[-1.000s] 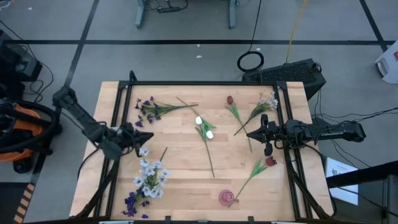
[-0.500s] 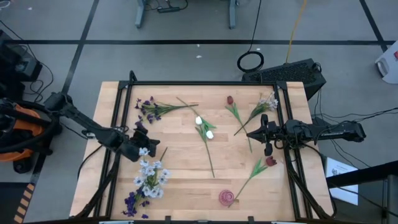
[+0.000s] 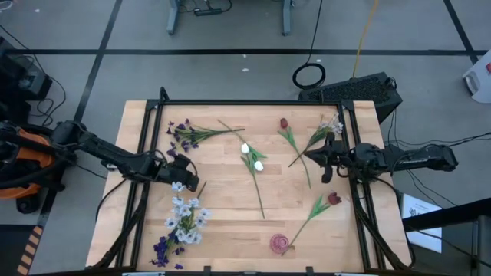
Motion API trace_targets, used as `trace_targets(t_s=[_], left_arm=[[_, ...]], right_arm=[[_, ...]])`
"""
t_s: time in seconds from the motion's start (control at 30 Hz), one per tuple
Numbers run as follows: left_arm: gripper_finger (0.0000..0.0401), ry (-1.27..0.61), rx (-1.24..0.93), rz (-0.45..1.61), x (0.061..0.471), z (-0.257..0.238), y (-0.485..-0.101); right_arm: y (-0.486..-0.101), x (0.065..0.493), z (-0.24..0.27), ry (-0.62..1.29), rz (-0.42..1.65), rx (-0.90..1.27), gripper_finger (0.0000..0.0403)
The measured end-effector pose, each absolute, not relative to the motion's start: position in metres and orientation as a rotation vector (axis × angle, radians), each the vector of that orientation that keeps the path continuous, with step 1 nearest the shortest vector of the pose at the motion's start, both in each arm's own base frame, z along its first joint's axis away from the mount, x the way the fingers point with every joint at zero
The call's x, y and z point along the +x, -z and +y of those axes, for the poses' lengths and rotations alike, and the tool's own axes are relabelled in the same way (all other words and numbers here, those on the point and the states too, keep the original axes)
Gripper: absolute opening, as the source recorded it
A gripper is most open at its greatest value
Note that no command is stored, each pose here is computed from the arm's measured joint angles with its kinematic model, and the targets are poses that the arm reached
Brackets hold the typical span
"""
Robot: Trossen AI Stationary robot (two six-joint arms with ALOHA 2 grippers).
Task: Sort flowers into vase by color
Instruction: Put the top red tulip into the pink vase
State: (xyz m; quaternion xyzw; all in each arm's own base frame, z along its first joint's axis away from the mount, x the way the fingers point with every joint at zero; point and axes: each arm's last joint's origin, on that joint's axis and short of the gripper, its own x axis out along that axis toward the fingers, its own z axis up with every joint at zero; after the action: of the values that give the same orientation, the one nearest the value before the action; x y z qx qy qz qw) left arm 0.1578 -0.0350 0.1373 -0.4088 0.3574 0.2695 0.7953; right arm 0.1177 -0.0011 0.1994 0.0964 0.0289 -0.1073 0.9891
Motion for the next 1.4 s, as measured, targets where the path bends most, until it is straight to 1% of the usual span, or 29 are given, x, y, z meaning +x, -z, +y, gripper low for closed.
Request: trace_targets(t_s=[0.1, 0.23, 0.33, 0.43, 0.5, 0.6, 0.77, 0.9, 0.97, 1.1, 1.23, 1.3, 1.4], left_arm=[[0.0, -0.55, -0.871, 0.741, 0.163, -0.028, -0.14], [0.0, -0.507, -0.835, 0.663, 0.171, -0.02, -0.146], [0.0, -0.453, -0.799, 0.638, 0.176, -0.017, -0.149], [0.0, -0.399, -0.773, 0.666, 0.177, -0.014, -0.15], [0.0, -0.367, -0.768, 0.687, 0.177, -0.014, -0.149], [0.0, -0.333, -0.752, 0.706, 0.177, -0.014, -0.149], [0.0, -0.302, -0.714, 0.722, 0.176, -0.014, -0.149], [0.0, -0.306, -0.721, 0.724, 0.176, -0.014, -0.149], [0.0, -0.299, -0.723, 0.727, 0.176, -0.014, -0.149], [0.0, -0.25, -0.716, 0.749, 0.176, -0.016, -0.149], [0.0, -0.245, -0.72, 0.751, 0.176, -0.016, -0.149], [0.0, -0.245, -0.72, 0.75, 0.176, -0.016, -0.149], [0.0, -0.234, -0.725, 0.755, 0.176, -0.016, -0.149]], right_arm=[[-0.222, 0.132, -0.003, 0.334, 0.165, 0.193, 0.0], [-0.248, 0.156, -0.009, 0.592, 0.367, 0.284, 0.0], [-0.26, 0.178, -0.018, 0.749, 0.548, 0.294, 0.0], [-0.269, 0.202, -0.032, 0.87, 0.673, 0.319, 0.0], [-0.272, 0.218, -0.044, 0.919, 0.742, 0.35, 0.0], [-0.272, 0.241, -0.064, 0.921, 0.832, 0.427, 0.0], [-0.249, 0.261, -0.098, 0.917, 1.025, 0.576, 0.0018], [-0.221, 0.263, -0.122, 0.91, 1.164, 0.703, 0.0052], [-0.21, 0.265, -0.13, 0.91, 1.205, 0.732, 0.0074], [-0.189, 0.272, -0.141, 0.934, 1.236, 0.745, 0.012], [-0.171, 0.282, -0.148, 0.918, 1.227, 0.722, 0.0158], [-0.161, 0.288, -0.151, 0.917, 1.226, 0.721, 0.017], [-0.143, 0.291, -0.153, 0.919, 1.272, 0.725, 0.0176]])
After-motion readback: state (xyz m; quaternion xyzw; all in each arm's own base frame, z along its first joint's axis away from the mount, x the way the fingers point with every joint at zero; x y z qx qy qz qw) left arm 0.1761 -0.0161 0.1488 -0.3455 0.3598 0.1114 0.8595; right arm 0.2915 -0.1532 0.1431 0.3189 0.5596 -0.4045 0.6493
